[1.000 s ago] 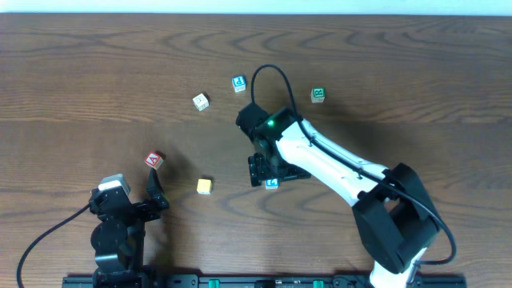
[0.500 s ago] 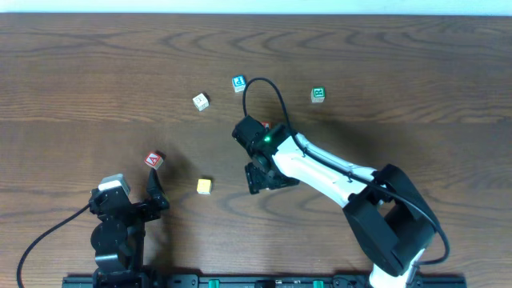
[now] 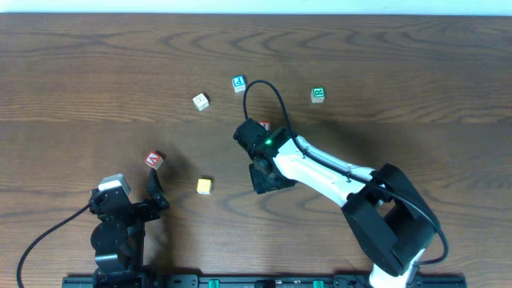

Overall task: Spell out Ai2
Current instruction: 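Move the right gripper to the blue '2' block and grasp it, then place the blue '2' block right of the red 'I' block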

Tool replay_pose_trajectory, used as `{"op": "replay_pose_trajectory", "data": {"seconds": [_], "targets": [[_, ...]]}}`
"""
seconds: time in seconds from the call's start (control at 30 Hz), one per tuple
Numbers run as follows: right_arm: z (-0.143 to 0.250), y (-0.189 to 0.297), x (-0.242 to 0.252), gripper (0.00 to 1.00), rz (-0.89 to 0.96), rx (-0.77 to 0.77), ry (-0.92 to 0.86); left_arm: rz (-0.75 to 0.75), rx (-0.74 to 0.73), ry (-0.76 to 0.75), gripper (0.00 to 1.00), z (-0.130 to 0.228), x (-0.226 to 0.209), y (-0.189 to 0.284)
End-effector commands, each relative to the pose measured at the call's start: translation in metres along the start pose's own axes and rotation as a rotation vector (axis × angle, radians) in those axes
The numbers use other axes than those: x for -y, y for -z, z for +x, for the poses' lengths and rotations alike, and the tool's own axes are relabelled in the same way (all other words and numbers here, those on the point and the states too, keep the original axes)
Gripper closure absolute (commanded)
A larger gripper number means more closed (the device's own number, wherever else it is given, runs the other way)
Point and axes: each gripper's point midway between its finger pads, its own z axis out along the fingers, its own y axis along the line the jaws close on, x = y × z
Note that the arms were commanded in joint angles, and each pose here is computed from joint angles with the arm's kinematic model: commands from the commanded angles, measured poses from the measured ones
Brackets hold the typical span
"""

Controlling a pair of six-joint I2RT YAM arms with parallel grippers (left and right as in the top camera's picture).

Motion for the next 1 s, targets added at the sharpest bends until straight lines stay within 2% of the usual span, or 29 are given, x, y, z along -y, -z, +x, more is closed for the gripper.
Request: {"op": "replay_pose_trajectory", "data": {"seconds": [0.0, 0.3, 0.67, 0.77, 0.97], "targets": [[-0.003, 0.003, 0.003, 0.55, 0.016, 0.026, 0.007, -0.014, -0.023, -0.017, 0.05, 0.010, -0.004, -0.003], [-0.003, 0.003, 0.003, 0.62, 0.016, 0.026, 0.005, -0.014, -0.023, -0.017, 0.05, 0.010, -0.004, -0.003], [-0.019, 0.005, 0.018, 0.66, -0.003, 0.039, -0.059, -0.014, -0.023, -0.017, 0.05, 0.010, -0.004, -0.003], [-0.037, 0.014, 0.023, 0.66, -0.020, 0.076, -0.096, -0.014, -0.023, -0.017, 0.05, 0.010, -0.004, -0.003], [-0.107, 0.051, 0.058, 0.68, -0.051, 0.248, -0.188, -0.014, -0.023, -0.017, 0.05, 0.010, -0.004, -0.003]]}}
